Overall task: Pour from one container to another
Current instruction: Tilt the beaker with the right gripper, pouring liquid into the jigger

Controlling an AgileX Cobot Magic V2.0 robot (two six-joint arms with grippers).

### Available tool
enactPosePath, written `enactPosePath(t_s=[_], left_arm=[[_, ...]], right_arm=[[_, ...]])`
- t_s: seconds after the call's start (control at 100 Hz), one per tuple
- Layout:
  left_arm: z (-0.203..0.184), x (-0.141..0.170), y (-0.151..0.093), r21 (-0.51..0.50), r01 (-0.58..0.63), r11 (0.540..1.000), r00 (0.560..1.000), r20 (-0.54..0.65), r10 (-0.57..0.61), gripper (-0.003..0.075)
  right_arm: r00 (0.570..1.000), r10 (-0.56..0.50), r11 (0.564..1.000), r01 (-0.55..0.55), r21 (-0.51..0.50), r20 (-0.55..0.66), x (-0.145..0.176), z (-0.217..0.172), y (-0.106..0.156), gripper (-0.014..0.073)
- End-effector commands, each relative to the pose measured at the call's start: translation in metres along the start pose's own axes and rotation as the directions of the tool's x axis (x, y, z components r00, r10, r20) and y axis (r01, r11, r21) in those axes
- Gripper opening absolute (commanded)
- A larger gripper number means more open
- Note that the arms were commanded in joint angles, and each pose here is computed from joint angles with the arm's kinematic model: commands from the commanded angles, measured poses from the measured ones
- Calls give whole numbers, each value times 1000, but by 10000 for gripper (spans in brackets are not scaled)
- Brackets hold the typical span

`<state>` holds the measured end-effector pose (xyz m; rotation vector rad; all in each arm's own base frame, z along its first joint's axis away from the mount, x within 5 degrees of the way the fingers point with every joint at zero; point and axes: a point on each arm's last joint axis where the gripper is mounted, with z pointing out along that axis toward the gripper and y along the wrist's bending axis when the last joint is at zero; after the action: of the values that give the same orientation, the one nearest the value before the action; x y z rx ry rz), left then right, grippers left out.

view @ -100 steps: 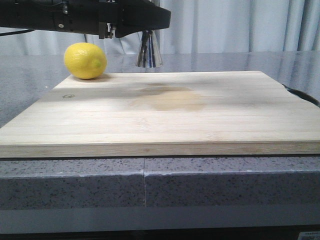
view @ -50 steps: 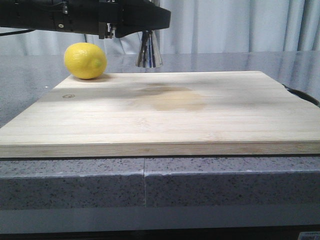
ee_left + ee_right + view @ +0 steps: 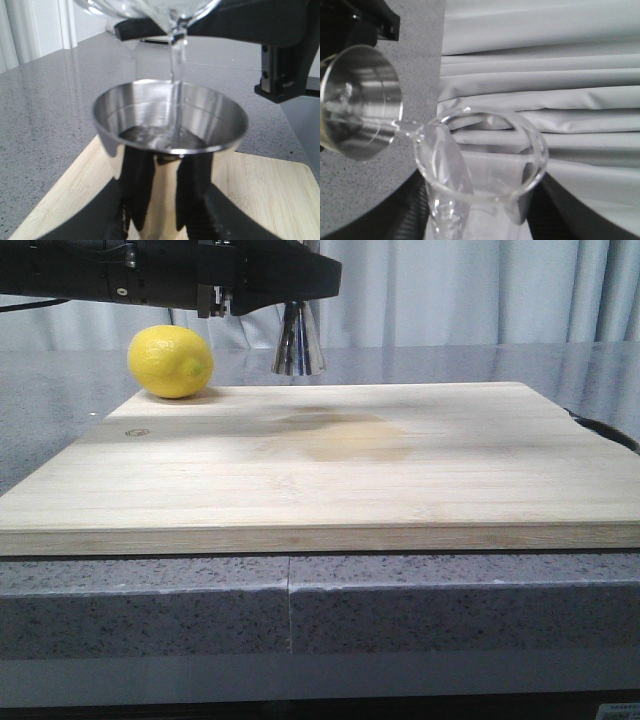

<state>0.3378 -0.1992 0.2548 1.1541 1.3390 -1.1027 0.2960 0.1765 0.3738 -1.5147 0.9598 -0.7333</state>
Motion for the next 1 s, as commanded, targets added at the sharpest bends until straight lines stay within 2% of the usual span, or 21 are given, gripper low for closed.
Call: enactPosePath(t_s=[0.0,0.49,0.59,0.71,0.89,0.96,0.99], left_arm=[[-3,-43,-13,55,-52,997,985,170,42,206],[-3,-43,-13,55,-52,997,985,170,42,206],[-3,-43,-13,55,-52,997,985,170,42,206],[-3,-43,-13,55,-52,997,985,170,42,206],[-3,-43,-13,55,-52,997,985,170,42,206],[-3,-43,-13,55,-52,997,985,170,42,206],[-3,-43,-13,55,-52,997,985,170,42,206]], right_arm=[[1000,-15,997,14,73,9,-2,-12,-23,304],[1000,4,997,-4,72,10,-2,-12,-23,304],[990,142,988,-143,64,13,-1,-12,-22,304],[929,370,928,-369,48,1,1,-12,-20,304],[870,494,869,-493,39,-11,2,-12,-18,304],[829,558,829,-558,34,-13,2,-12,-18,304],[800,600,800,-600,34,-17,5,-12,-18,304]])
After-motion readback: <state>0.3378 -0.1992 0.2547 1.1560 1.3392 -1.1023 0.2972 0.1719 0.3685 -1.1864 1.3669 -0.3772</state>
